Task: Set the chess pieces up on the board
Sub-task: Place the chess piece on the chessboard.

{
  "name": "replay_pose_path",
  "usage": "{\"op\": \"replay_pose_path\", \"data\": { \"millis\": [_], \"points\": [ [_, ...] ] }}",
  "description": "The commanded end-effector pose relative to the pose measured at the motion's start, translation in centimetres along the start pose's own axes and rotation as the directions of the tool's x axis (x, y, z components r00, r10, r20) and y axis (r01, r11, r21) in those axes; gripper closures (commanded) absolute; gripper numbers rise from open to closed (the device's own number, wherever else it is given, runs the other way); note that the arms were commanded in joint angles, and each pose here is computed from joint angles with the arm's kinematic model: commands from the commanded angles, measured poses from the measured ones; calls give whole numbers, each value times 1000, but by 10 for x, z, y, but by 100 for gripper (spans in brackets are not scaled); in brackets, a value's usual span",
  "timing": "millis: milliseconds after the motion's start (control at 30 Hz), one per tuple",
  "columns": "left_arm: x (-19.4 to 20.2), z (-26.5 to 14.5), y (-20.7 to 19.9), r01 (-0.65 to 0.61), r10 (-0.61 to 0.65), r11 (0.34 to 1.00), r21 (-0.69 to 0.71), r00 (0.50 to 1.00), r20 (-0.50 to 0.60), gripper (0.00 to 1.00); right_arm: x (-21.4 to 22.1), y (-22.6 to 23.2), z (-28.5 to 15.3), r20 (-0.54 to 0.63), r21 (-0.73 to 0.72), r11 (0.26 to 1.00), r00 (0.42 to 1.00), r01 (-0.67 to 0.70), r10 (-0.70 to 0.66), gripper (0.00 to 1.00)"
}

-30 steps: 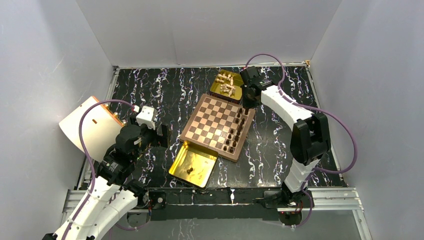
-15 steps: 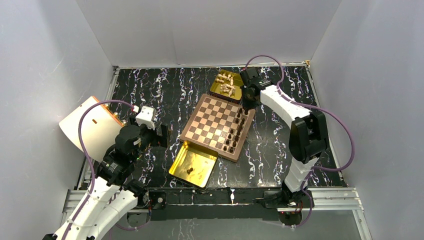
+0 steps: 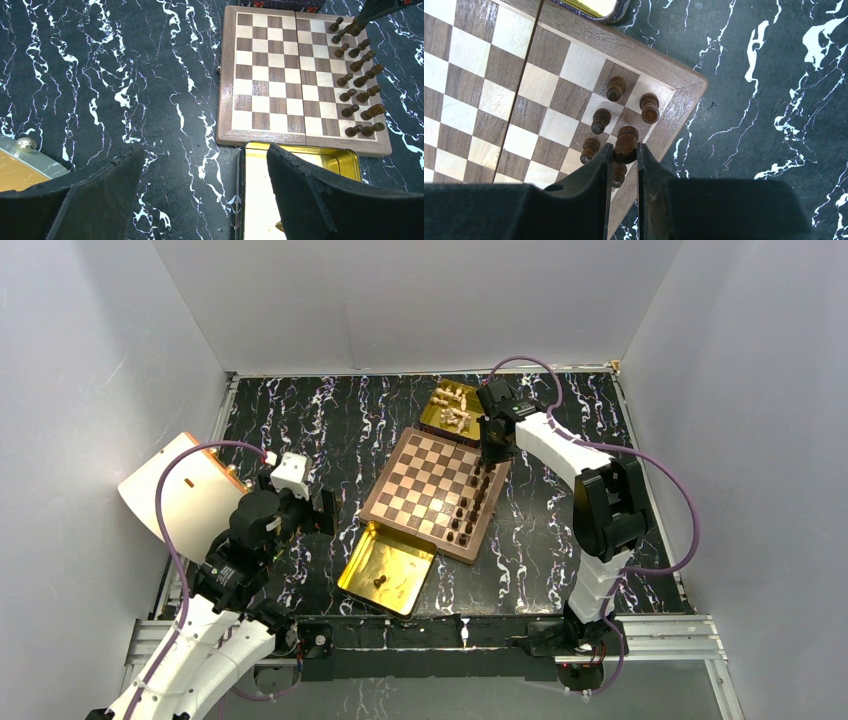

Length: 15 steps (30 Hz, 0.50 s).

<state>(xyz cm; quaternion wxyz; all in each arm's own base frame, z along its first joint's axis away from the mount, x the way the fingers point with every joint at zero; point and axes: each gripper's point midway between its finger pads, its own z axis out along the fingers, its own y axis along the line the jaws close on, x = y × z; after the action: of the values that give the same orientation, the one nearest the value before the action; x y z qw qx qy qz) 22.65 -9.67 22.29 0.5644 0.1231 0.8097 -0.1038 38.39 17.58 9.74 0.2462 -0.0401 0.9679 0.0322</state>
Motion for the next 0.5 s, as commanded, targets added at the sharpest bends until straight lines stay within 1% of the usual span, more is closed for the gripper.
{"op": "replay_pose_path", "data": {
  "millis": [0, 467],
  "points": [
    [-4, 1, 2, -6, 6, 1000, -9, 1000, 19, 10, -7, 1, 4, 27, -6, 1000, 1000, -12, 13, 76],
    [-4, 2, 4, -9, 10, 1000, -20, 1000, 18, 10, 3, -4, 9, 5, 15, 1000, 1000, -10, 10, 75]
  ]
}}
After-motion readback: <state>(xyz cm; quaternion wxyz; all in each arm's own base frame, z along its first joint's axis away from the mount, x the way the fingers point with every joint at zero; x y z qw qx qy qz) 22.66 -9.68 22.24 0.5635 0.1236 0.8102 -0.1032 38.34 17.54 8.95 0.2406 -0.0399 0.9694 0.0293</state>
